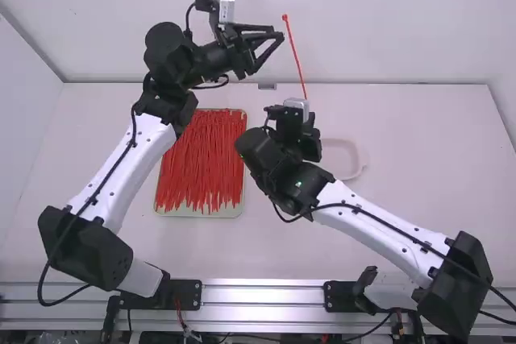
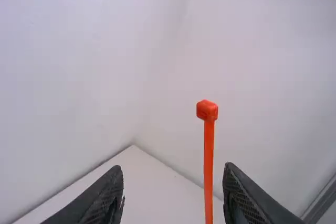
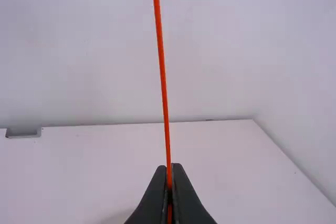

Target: Fasten the cable tie

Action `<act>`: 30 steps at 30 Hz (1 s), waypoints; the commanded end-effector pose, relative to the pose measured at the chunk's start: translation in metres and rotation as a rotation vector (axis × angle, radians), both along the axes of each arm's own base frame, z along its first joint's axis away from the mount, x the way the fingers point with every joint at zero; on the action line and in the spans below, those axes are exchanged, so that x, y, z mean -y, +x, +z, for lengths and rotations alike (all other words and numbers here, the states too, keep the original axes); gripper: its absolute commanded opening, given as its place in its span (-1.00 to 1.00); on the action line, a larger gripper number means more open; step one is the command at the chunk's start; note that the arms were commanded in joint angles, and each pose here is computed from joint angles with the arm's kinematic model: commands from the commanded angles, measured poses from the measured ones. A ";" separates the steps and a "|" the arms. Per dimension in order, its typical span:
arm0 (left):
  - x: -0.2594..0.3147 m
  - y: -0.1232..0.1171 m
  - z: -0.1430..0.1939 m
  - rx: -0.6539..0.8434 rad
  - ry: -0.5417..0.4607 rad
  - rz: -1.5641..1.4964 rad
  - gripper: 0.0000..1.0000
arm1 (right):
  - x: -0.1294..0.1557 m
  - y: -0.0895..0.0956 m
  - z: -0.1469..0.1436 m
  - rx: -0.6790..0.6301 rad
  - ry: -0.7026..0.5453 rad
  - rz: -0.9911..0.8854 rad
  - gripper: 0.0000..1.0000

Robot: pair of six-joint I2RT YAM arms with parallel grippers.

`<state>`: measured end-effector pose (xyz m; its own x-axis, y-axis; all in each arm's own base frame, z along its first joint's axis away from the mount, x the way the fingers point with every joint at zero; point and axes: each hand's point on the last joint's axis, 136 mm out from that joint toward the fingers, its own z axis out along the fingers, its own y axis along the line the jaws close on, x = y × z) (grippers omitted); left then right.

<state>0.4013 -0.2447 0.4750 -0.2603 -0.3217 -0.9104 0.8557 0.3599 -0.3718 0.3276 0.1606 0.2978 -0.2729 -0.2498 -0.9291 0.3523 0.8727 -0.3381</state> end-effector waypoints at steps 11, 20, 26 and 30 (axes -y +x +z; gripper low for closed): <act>0.018 -0.011 0.014 0.027 -0.029 -0.029 0.19 | -0.001 0.000 0.011 0.030 0.019 -0.014 -1.00; 0.012 -0.003 0.016 0.007 -0.053 0.020 -0.27 | -0.005 0.001 0.009 0.018 0.026 0.006 -1.00; 0.015 -0.005 0.018 0.015 -0.057 0.016 -0.31 | -0.005 0.001 0.008 0.015 0.026 0.008 -1.00; 0.015 -0.005 0.018 0.018 -0.058 0.017 -0.38 | -0.005 0.001 0.008 0.015 0.026 0.008 -1.00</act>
